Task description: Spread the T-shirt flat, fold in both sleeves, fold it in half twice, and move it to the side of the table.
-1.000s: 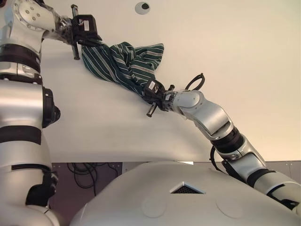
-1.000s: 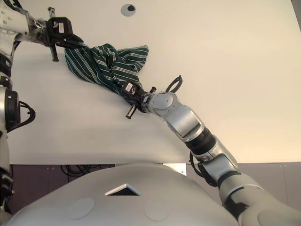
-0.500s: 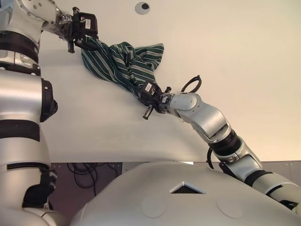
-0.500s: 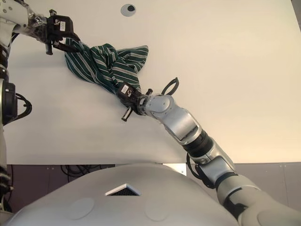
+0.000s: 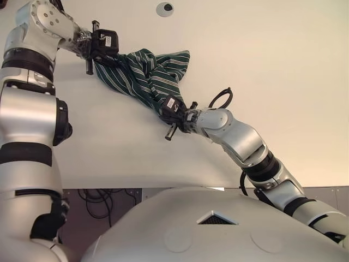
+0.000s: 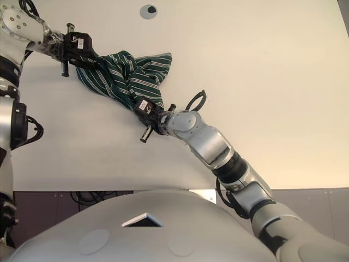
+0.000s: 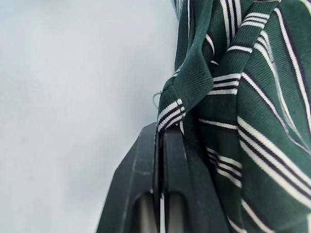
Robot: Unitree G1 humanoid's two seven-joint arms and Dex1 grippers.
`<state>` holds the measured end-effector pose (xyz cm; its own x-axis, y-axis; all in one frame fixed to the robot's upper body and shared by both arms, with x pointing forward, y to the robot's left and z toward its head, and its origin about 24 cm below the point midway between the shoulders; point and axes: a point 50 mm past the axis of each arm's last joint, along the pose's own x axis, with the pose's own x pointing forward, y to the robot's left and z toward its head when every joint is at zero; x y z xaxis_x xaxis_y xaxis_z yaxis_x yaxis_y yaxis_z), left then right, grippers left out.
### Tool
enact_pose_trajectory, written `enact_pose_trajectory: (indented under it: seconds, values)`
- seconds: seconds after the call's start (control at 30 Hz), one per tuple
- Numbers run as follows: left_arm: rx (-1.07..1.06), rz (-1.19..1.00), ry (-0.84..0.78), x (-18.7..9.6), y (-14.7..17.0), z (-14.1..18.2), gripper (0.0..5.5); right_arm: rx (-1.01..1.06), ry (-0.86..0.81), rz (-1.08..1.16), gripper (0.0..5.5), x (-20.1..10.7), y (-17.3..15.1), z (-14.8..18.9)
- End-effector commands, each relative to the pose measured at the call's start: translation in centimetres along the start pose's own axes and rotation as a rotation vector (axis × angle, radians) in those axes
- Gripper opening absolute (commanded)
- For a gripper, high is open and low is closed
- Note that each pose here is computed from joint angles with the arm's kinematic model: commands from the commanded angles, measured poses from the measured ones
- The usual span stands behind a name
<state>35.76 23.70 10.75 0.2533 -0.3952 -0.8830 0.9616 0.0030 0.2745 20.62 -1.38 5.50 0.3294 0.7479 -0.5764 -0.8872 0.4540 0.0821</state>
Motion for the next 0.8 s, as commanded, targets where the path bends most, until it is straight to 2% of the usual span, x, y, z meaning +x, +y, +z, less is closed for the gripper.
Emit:
enact_pose_trajectory:
  seconds: [0.03,0.13,0.43,0.63,0.8]
  values:
    - [0.022,0.023,-0.043,0.3,0.1,0.6,0.33,0.003,-0.011,0.020,0.00,0.0,0.4,0.4]
    - [0.030,0.033,-0.045,-0.1,0.3,0.6,0.02,0.004,-0.011,0.012,0.00,0.0,0.2,0.4]
    - [0.067,0.062,-0.057,-1.6,1.4,1.5,0.02,0.021,-0.058,-0.088,0.00,-0.6,-2.2,1.0]
    - [-0.023,0.315,-0.170,-5.5,4.3,2.7,0.02,-0.049,-0.153,-0.256,0.00,-4.6,-8.5,4.5]
    - [-0.106,0.489,-0.297,-6.7,6.1,4.5,0.02,-0.131,-0.222,-0.403,0.00,-6.8,-14.5,8.5]
